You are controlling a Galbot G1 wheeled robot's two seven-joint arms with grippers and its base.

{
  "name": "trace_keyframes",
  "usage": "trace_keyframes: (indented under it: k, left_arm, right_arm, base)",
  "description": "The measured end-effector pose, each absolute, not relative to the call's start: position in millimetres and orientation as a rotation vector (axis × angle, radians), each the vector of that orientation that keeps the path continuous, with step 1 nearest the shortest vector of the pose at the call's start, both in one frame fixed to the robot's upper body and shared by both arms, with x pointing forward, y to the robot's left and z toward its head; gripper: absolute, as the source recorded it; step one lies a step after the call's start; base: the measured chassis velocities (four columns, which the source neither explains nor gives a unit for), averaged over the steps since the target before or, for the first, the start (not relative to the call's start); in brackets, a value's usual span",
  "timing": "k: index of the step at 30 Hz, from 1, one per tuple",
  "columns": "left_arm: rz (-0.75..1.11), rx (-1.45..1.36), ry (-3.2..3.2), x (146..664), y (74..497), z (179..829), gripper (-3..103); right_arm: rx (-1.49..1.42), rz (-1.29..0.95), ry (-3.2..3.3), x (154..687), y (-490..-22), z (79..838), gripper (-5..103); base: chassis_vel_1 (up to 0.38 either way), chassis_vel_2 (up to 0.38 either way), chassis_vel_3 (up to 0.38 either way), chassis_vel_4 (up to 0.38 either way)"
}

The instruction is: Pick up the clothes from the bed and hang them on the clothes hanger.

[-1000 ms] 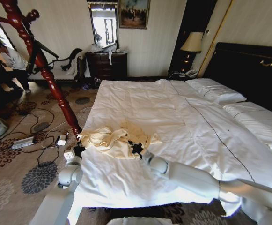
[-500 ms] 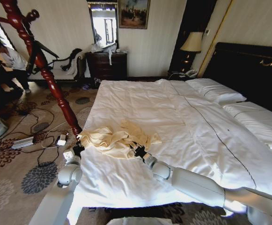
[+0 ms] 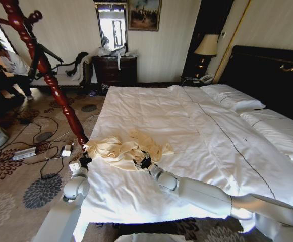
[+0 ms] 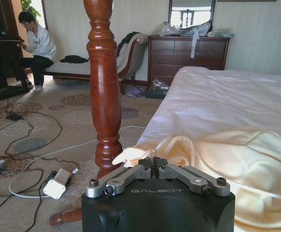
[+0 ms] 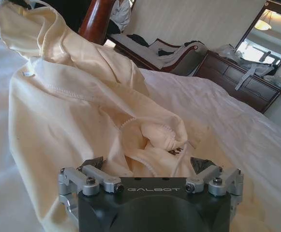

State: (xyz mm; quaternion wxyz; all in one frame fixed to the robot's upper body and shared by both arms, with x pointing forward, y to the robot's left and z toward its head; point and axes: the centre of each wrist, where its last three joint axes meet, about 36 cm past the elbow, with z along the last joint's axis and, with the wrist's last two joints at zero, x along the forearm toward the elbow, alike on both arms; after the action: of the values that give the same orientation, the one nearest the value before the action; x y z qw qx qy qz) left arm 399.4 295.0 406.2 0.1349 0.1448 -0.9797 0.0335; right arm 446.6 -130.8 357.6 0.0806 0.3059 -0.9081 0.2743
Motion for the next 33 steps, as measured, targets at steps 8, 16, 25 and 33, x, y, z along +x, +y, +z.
trace_keyframes:
  k: [8,16,25,33]
  left_arm:
    - [0.117,0.420,-2.847,399,292,408,2]
    - [0.087,0.418,-2.833,397,300,404,2]
    - [0.057,0.421,-2.745,367,300,382,2]
    - [0.034,0.437,-2.723,362,305,380,2]
  right_arm:
    - [0.868,0.839,-2.737,454,-136,370,100]
    - [0.843,0.640,-2.884,459,-132,403,100]
    - [0.565,0.701,-2.778,446,-141,389,100]
    - [0.464,0.660,-2.757,406,-179,385,101]
  base:
    - [0.000,0.000,0.000,0.000]
    - [0.000,0.000,0.000,0.000]
    - [0.000,0.000,0.000,0.000]
    - [0.000,0.000,0.000,0.000]
